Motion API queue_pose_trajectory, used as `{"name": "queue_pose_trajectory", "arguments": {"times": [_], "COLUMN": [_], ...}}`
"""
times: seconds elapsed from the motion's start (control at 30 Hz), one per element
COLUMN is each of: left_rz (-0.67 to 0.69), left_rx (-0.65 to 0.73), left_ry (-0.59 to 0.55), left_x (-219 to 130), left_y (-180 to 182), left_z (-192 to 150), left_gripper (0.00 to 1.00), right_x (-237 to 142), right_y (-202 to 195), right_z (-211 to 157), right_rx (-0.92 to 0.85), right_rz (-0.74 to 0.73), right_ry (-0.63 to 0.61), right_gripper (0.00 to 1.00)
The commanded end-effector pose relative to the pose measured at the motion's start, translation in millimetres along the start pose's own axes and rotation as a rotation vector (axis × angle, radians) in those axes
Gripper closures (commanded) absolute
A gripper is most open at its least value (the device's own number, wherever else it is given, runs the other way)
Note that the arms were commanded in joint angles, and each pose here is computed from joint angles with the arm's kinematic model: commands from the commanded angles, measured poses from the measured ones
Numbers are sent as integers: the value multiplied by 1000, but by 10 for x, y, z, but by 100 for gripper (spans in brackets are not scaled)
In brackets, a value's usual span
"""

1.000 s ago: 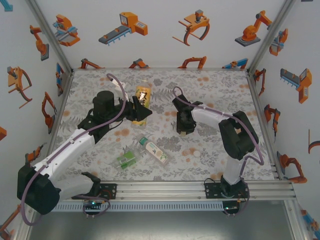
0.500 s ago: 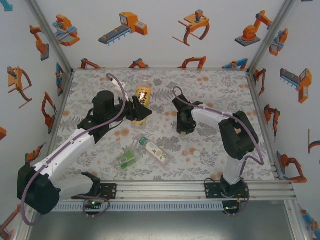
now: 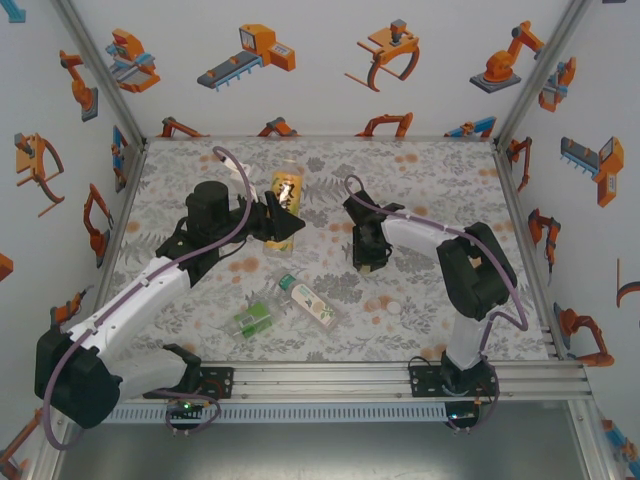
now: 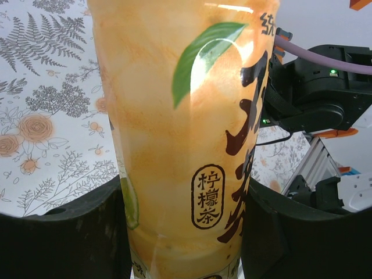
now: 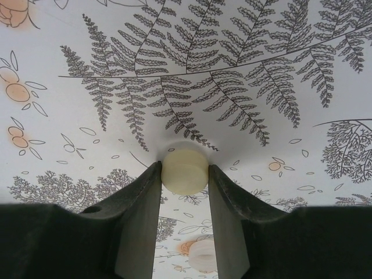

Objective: Screw on the bottle caps

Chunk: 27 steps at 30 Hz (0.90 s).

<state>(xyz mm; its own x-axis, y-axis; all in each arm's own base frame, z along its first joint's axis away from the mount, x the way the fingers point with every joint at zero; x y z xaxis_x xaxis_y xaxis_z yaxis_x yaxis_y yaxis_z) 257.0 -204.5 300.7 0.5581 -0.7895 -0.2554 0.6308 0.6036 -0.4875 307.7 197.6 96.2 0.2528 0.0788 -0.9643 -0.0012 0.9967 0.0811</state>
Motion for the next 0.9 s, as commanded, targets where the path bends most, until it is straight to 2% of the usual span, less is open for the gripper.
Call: {"name": "queue_pose_trajectory", "arguments": {"times": [0.0, 0.1, 0.3, 0.53, 0.7, 0.87], "left_rz": [-28, -31, 2, -90, -182, -220], "left_rx": [0, 30, 248, 433, 521, 630], "left_ry": [-15, -1, 120, 292, 351, 417], "left_x": [7, -3, -118, -222, -303, -365], "left_y": [-20, -27, -81, -200, -299, -371], "left_z": [26, 13, 13, -72, -179, -327], "left_gripper": [87, 87, 88, 95, 96, 96], "right_x": [-88, -186, -565, -1217, -1795, -2159], "right_y": [11, 12, 60, 273, 327, 419], "right_z": [6, 35, 109, 161, 144, 93], "right_rx": [-3, -8, -45, -126, -222, -334], "right_rz": [-6, 2, 79, 329, 507, 690], "right_ry": [-7, -36, -104, -148, -303, -413], "right_gripper": [64, 68, 76, 76, 79, 85]}}
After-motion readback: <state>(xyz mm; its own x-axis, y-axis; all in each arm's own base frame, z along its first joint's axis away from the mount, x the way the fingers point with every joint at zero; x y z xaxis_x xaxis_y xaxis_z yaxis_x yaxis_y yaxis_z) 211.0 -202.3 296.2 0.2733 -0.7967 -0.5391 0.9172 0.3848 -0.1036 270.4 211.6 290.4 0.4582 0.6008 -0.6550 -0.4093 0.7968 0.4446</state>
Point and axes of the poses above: each hand's point on the last joint's axis, 136 mm out from that joint toward the fingers, its own x axis out along the fingers, its own y axis along the line the jaws close on, z = x × y, the point moved 7 cm from there along -x, back along the fingers, and after that the axes turned 2 degrees about x, right-handed, at the moved point
